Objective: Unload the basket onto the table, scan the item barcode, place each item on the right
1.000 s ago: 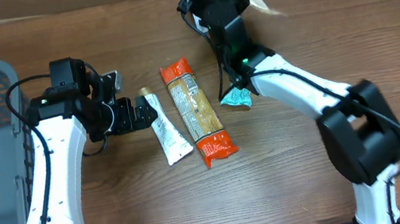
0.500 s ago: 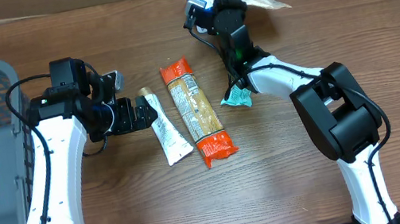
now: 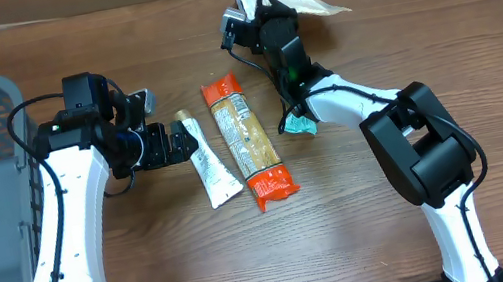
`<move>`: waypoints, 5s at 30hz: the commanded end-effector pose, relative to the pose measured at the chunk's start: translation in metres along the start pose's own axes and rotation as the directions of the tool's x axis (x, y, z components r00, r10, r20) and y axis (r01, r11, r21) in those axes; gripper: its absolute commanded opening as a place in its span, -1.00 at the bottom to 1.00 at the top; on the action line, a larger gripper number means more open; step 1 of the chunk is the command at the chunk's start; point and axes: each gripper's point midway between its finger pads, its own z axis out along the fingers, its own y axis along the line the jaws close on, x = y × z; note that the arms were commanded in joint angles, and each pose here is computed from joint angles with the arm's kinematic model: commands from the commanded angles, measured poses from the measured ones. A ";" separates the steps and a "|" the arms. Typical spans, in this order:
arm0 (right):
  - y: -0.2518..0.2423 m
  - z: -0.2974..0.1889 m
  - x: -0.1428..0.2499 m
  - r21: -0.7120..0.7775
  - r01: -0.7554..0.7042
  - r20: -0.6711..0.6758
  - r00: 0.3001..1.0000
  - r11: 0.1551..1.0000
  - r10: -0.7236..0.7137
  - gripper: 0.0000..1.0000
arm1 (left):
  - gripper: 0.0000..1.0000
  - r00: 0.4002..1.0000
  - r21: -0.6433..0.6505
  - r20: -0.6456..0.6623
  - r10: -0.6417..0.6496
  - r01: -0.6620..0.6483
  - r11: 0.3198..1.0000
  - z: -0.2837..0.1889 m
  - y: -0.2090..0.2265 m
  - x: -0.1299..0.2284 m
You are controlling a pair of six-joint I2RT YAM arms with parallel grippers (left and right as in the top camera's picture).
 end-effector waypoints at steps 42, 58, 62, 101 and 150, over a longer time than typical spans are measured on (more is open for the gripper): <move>-0.134 -0.243 0.301 0.434 -0.841 -0.497 -0.523 -0.324 0.692 -0.50 | 1.00 1.000 0.000 -0.005 0.019 -0.019 1.000 0.002 0.000 0.000; -0.097 -0.276 0.382 0.655 -0.657 -0.392 -0.717 -0.372 0.576 1.00 | 0.99 1.000 0.000 -0.004 0.019 -0.019 1.000 0.002 0.000 0.000; -0.124 -0.267 0.347 0.578 -0.694 -0.445 -0.709 -0.428 0.547 1.00 | 0.99 1.000 0.000 -0.004 0.019 -0.019 1.000 0.002 0.000 0.000; -0.073 -0.189 0.097 0.107 -0.967 -0.805 -0.221 -0.231 0.550 1.00 | 0.99 1.000 0.000 -0.004 0.019 -0.019 1.000 0.002 0.000 0.000; 0.124 -0.136 0.085 0.222 -0.975 -0.915 -0.214 -0.016 0.341 -0.92 | 0.99 1.000 0.000 -0.004 0.019 -0.019 1.000 0.002 0.000 0.000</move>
